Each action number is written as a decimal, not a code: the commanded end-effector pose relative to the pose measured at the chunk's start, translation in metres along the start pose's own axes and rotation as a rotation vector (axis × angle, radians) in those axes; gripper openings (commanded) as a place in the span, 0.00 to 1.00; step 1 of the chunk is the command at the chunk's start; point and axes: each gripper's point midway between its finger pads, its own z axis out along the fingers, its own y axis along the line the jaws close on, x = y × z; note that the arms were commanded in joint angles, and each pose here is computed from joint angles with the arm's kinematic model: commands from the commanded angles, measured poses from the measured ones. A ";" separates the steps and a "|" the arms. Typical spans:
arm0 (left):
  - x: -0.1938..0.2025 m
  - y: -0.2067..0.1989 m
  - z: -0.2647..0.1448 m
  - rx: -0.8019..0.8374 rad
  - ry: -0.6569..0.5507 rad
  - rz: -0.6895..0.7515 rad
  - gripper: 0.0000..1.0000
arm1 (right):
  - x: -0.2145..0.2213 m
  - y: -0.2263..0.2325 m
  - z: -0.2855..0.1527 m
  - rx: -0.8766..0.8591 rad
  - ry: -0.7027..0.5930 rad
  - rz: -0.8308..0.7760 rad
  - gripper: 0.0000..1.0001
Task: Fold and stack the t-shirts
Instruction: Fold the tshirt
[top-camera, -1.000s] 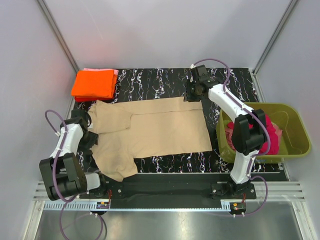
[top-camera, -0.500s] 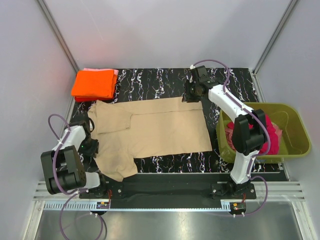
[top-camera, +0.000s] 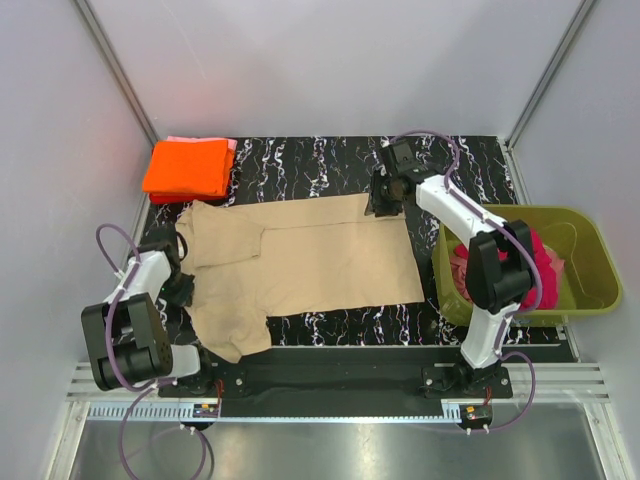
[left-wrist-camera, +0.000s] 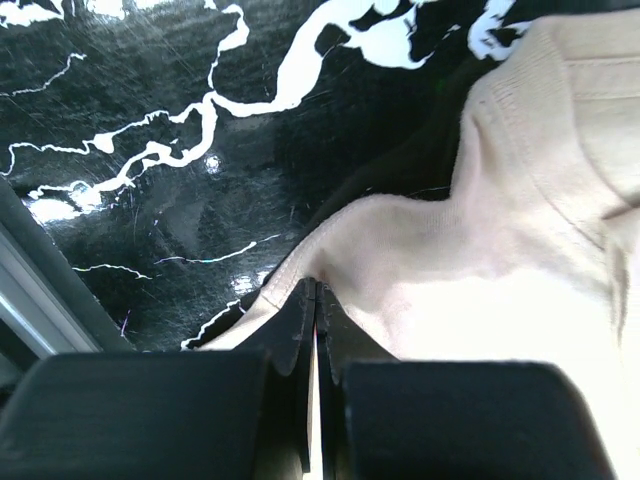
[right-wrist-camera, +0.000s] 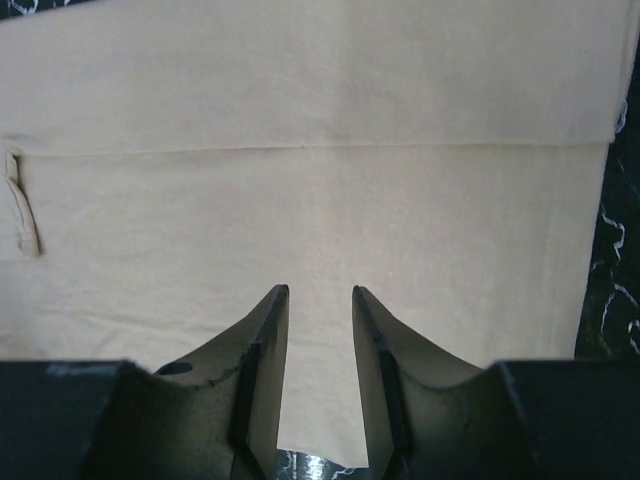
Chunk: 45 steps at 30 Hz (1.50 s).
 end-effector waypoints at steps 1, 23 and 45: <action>-0.017 -0.010 -0.008 0.055 -0.072 -0.029 0.00 | 0.000 -0.006 -0.046 0.094 -0.053 0.147 0.38; -0.015 -0.044 -0.038 0.313 -0.072 0.026 0.00 | 0.094 0.005 -0.089 0.301 -0.018 0.725 0.37; -0.008 -0.060 -0.033 0.365 -0.025 0.076 0.00 | 0.109 -0.002 -0.105 0.433 -0.210 0.500 0.39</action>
